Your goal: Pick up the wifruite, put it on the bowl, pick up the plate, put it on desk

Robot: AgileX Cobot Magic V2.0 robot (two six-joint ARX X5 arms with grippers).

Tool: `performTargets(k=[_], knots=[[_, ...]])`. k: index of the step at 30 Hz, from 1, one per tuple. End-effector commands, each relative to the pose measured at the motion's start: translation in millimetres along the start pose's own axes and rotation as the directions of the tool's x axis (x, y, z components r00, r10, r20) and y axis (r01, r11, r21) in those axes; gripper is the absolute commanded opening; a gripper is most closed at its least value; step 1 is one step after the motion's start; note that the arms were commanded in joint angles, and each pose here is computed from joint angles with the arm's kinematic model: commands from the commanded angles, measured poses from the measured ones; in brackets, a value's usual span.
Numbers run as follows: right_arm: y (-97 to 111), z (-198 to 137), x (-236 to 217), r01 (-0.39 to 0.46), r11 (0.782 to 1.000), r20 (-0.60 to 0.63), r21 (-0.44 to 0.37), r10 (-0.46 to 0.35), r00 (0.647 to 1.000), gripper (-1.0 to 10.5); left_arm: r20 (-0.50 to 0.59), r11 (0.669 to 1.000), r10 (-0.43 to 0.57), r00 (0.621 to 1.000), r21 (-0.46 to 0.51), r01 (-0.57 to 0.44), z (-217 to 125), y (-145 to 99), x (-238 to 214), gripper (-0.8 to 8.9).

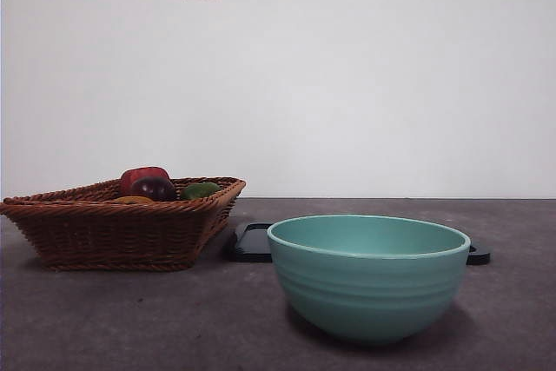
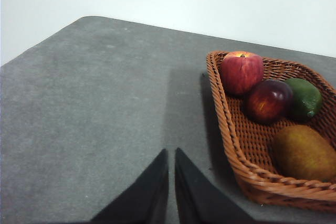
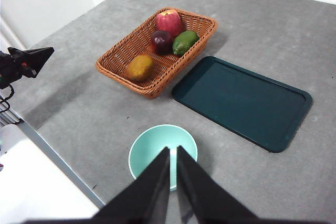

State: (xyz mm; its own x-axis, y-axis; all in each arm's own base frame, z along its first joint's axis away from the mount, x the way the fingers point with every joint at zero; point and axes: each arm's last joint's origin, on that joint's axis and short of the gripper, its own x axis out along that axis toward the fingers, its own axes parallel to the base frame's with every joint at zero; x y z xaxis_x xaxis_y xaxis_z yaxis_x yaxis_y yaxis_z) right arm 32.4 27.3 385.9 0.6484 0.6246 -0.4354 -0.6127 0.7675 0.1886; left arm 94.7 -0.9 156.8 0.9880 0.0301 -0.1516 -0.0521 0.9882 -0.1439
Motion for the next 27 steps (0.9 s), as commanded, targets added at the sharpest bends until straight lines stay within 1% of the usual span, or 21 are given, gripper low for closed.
performTargets(k=[1, 3, 22, 24, 27], knots=[[1, 5, -3, -0.007, 1.000, 0.024, -0.011, 0.008, 1.000, 0.2, -0.026, 0.999, 0.011, 1.000, 0.047, -0.010, -7, 1, 2, 0.18], [1, 5, -3, -0.007, 1.000, 0.024, -0.011, 0.008, 1.000, 0.2, -0.025, 0.997, 0.011, 1.000, 0.072, -0.009, -7, 1, 2, 0.18], [1, 5, -3, -0.008, 1.000, 0.024, -0.011, 0.008, 1.000, 0.2, -0.025, 0.997, 0.011, 1.000, 0.072, -0.009, -7, 1, 2, 0.18], [1, 4, -3, 0.006, 1.000, 0.026, -0.003, -0.006, 1.000, 0.2, -0.025, 0.997, 0.011, 1.000, 0.072, -0.009, -7, 1, 2, 0.18], [-7, -1, 9, 0.074, 0.997, 0.069, 0.027, -0.075, 0.995, 0.2, -0.025, 0.997, 0.011, 1.000, 0.072, -0.009, -7, 1, 2, 0.18]])
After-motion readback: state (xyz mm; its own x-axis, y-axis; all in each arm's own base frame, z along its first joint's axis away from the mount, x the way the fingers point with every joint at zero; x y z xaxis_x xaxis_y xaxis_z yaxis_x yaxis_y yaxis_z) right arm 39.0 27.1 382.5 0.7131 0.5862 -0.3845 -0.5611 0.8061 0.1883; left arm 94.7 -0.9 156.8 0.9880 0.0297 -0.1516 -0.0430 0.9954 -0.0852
